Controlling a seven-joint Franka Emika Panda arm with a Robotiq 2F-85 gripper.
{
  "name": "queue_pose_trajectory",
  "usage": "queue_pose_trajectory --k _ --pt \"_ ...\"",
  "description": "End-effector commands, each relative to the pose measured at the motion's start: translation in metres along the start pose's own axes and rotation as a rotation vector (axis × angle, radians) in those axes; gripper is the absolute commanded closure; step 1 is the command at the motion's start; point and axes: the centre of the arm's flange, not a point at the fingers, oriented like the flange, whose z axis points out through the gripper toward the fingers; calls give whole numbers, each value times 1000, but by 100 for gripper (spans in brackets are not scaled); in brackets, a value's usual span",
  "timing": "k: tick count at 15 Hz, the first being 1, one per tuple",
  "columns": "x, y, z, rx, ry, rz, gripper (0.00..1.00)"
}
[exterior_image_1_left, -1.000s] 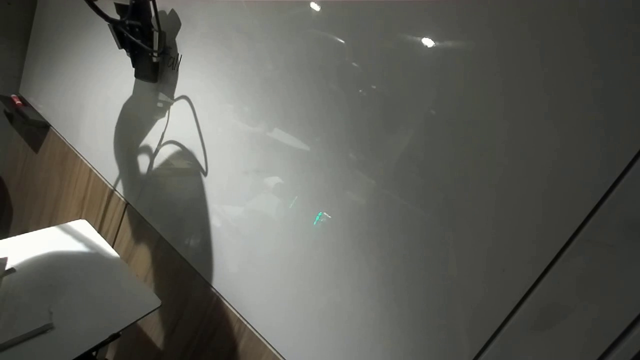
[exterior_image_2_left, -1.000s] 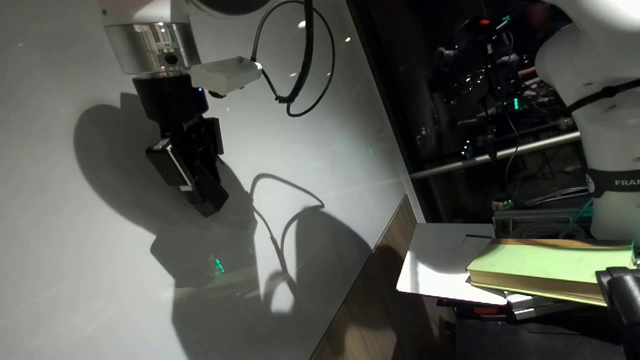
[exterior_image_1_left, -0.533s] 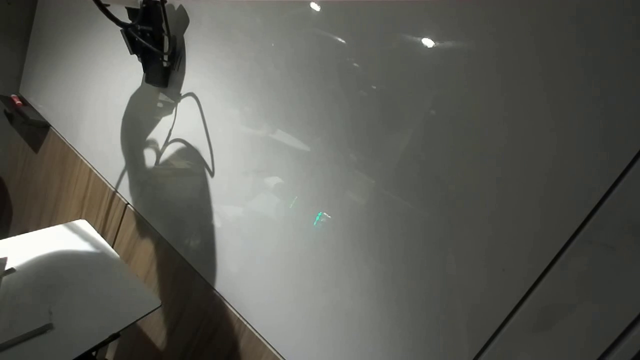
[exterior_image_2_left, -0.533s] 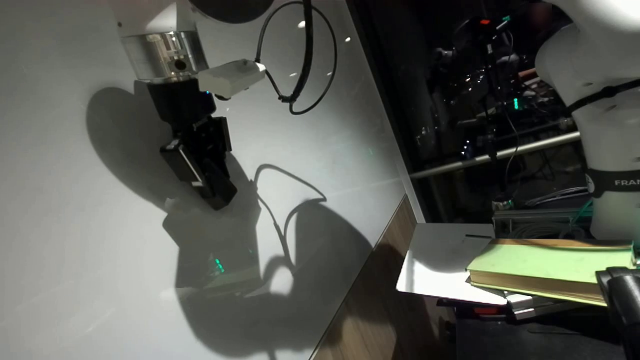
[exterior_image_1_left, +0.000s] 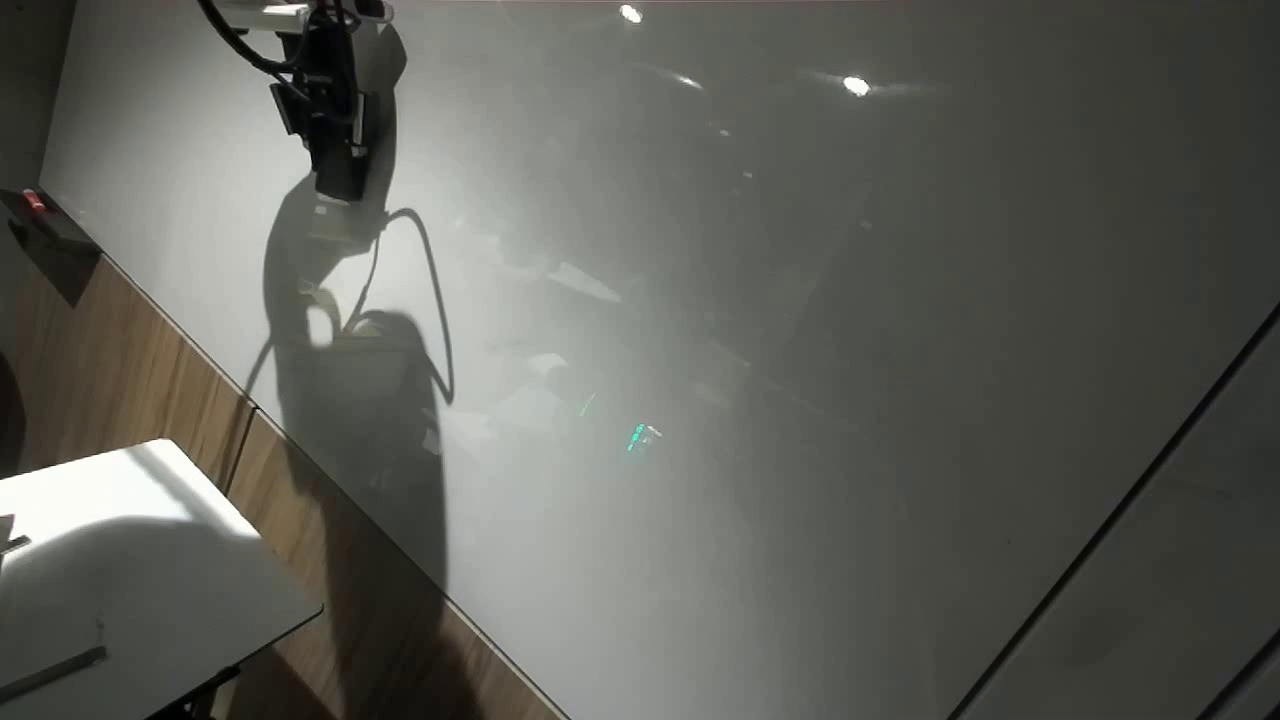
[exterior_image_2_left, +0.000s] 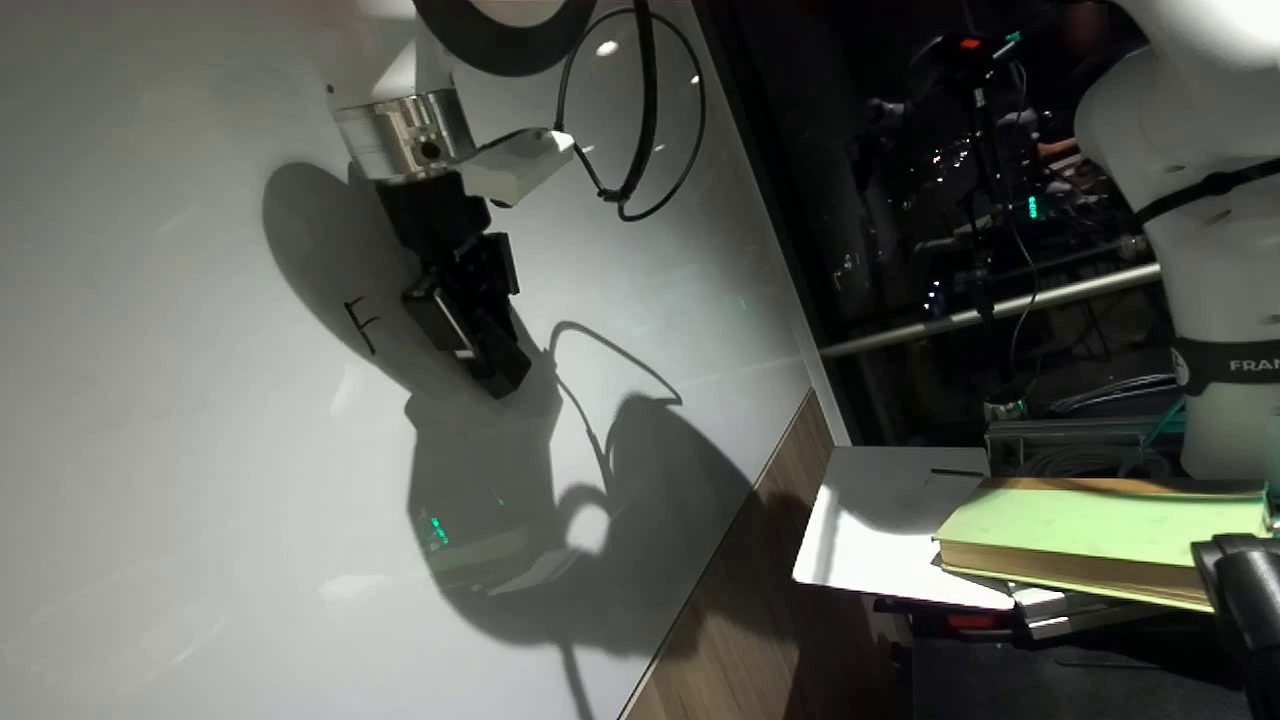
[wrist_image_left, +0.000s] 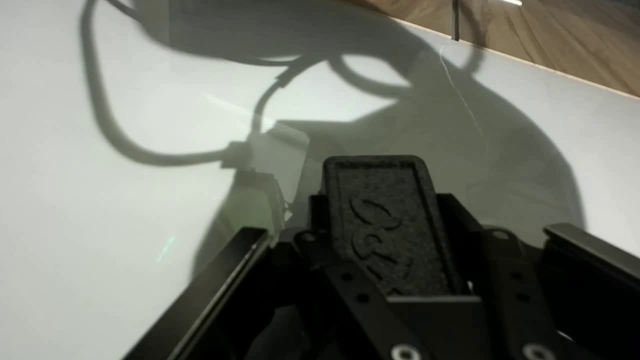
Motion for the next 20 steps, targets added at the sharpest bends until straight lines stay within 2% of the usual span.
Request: queue_pose_trajectory --k 1,5,8,13,20 --pt "4 70 24 -25 -17 45 69" --pt "-10 98 37 -44 -53 74 69" --pt "-23 96 27 -41 -65 92 69" --pt "-36 57 6 -21 -61 65 69" --pt "-50 -31 -27 30 -29 -29 69"
